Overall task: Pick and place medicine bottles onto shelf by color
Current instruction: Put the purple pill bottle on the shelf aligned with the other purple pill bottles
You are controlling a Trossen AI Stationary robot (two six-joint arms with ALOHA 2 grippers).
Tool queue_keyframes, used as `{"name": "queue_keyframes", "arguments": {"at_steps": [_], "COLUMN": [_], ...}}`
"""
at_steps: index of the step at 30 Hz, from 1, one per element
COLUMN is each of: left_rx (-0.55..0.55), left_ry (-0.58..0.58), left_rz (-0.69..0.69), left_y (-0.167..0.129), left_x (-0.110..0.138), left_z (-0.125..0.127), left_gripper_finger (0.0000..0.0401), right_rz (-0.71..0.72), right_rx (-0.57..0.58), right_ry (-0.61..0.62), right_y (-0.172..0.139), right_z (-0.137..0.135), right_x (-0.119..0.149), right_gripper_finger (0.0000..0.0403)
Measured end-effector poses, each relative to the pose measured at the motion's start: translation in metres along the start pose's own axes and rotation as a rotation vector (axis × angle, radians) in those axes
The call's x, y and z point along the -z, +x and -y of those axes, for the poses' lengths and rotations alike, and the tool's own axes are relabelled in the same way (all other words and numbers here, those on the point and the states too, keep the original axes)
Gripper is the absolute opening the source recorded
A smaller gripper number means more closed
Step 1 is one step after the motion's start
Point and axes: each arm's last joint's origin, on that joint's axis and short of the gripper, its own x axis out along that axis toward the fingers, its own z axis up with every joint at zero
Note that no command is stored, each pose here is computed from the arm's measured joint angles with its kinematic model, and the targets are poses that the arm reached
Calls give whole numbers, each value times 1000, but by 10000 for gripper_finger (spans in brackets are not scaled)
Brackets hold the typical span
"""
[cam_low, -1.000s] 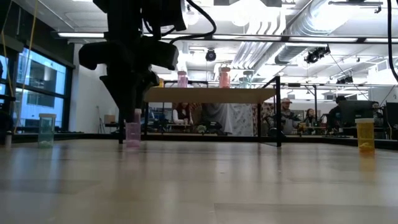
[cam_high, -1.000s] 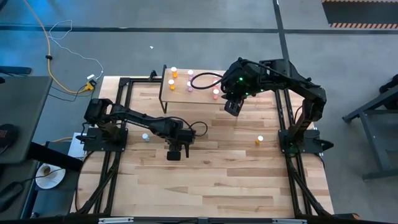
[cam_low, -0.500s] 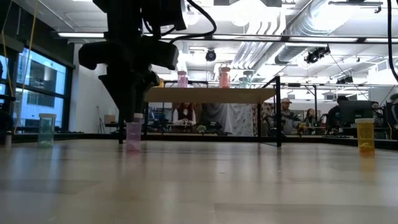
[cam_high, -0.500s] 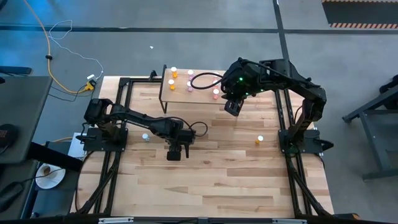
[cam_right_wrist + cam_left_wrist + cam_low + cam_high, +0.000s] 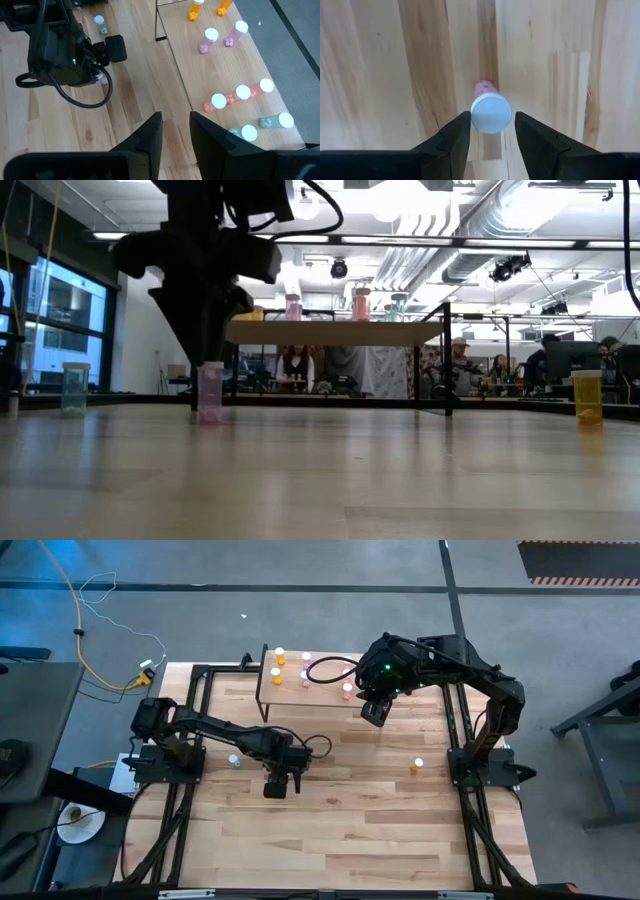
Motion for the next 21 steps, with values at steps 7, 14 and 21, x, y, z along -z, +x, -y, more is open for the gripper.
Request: {"name": "queue_keyframes", "arguments": {"at_steps": [7, 14, 21], "left_rx": [-7, -44, -137], "left_ry": [46, 74, 72], "left_rz": [-3, -8, 35], "left_y": [-8, -8, -32], "left_x": [4, 5, 14], "left_z": [-1, -2, -6], "left_gripper_finger": [147, 147, 147], "right_rz": [1, 2, -1], "right_rx": [0, 0, 0], "right_ry": [0, 9, 22], "right_y": [0, 0, 0], "right_z": [0, 0, 0], "right_x": [0, 0, 0], "right_gripper_finger": [89, 89, 89]}}
